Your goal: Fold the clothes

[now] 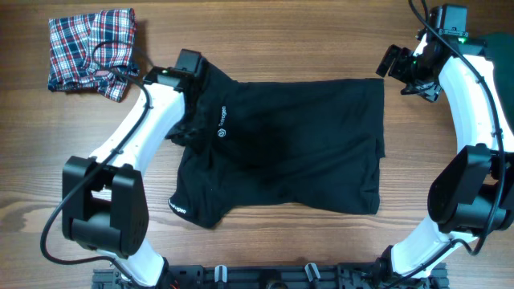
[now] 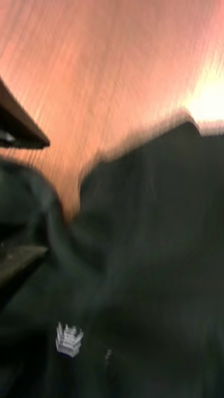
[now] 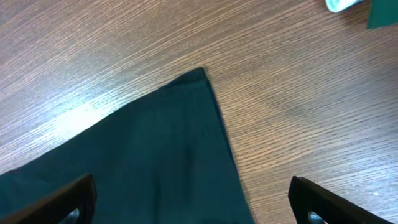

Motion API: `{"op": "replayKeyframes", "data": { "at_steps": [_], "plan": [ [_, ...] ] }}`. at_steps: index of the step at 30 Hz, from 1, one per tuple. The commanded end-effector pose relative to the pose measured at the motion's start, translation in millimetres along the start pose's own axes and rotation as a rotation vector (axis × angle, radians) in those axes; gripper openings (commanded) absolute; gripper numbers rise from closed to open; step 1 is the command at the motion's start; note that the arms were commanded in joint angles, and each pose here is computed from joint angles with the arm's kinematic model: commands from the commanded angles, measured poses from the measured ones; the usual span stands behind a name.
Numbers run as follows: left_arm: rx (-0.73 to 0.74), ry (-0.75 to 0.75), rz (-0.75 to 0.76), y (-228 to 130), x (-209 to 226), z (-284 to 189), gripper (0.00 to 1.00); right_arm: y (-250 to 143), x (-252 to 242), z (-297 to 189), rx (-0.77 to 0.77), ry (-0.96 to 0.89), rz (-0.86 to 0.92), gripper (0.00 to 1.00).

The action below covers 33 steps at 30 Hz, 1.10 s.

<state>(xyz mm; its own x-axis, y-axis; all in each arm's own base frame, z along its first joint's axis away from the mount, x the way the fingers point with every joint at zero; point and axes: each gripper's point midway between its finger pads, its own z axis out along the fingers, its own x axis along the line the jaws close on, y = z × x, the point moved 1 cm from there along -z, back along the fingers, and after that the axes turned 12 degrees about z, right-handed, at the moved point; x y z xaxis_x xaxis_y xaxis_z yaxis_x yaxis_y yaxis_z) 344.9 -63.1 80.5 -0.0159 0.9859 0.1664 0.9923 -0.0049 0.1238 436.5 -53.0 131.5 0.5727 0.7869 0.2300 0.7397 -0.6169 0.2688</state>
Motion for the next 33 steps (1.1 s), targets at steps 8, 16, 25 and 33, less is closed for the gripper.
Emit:
{"op": "replayKeyframes", "data": {
  "at_steps": [8, 16, 25, 33],
  "plan": [
    [-0.093, 0.041, 0.256, 14, -38, 6, 0.74, 3, 15, -14, -0.025, 0.048, -0.023, 1.0],
    [-0.06, 0.088, 0.313, 15, -40, 30, 0.71, 3, 15, -14, -0.026, 0.048, -0.023, 1.0],
    [-0.012, 0.107, 0.315, 10, -40, 48, 0.35, 3, 15, -14, -0.026, 0.048, -0.034, 1.0],
    [0.015, 0.219, 0.179, 0, -18, 41, 0.04, 4, 15, -14, -0.03, 0.049, -0.049, 1.0]
  ]
}}
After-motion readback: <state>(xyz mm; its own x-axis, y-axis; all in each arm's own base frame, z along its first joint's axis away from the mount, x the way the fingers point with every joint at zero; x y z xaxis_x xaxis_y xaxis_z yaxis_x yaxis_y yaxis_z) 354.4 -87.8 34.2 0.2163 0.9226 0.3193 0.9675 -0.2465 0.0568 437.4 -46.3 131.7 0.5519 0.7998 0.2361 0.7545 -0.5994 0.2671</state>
